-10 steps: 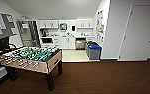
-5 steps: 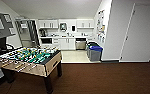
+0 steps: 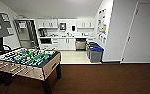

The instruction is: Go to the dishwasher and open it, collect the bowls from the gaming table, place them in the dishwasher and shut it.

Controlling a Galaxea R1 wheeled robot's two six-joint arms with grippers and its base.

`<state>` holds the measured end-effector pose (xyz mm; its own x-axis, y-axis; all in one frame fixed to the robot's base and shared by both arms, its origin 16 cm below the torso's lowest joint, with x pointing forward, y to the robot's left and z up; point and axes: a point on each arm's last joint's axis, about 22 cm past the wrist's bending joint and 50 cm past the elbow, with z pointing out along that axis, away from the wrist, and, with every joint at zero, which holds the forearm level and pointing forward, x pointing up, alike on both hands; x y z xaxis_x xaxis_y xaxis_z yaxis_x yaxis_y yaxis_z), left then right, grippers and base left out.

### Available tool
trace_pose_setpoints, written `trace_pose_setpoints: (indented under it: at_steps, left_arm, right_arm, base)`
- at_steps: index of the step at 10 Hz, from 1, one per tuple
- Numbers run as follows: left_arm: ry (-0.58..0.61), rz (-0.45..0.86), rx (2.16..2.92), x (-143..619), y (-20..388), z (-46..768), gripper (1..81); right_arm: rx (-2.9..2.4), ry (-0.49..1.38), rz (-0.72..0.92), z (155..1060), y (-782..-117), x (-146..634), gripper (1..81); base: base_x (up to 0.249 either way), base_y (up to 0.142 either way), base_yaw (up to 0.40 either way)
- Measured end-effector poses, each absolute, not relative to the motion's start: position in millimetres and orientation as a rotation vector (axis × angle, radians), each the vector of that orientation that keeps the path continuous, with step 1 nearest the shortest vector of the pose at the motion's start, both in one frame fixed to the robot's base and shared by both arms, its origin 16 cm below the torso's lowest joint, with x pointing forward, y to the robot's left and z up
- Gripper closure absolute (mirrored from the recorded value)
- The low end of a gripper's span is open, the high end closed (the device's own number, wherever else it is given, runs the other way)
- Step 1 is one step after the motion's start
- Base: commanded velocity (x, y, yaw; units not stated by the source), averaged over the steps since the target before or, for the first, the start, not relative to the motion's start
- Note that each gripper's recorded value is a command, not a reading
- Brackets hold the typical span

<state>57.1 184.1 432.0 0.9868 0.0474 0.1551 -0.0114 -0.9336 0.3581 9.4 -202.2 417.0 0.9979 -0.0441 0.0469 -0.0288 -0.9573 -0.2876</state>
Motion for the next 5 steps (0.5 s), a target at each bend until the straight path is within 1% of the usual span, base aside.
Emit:
trace_pose_setpoints:
  at_steps: [3,5]
  left_arm:
    - [0.026,0.228,2.766,57.1,184.1,432.0,81.1]
    - [0.025,0.228,2.765,56.1,183.2,432.1,81.1]
  right_arm:
    - [-2.849,0.053,-0.077,417.1,-201.8,9.8,81.1]
    - [-2.849,0.054,-0.077,417.1,-201.8,9.2,81.1]
  base:
    - [0.194,0.000,0.000]
    - [0.194,-0.074,0.000]
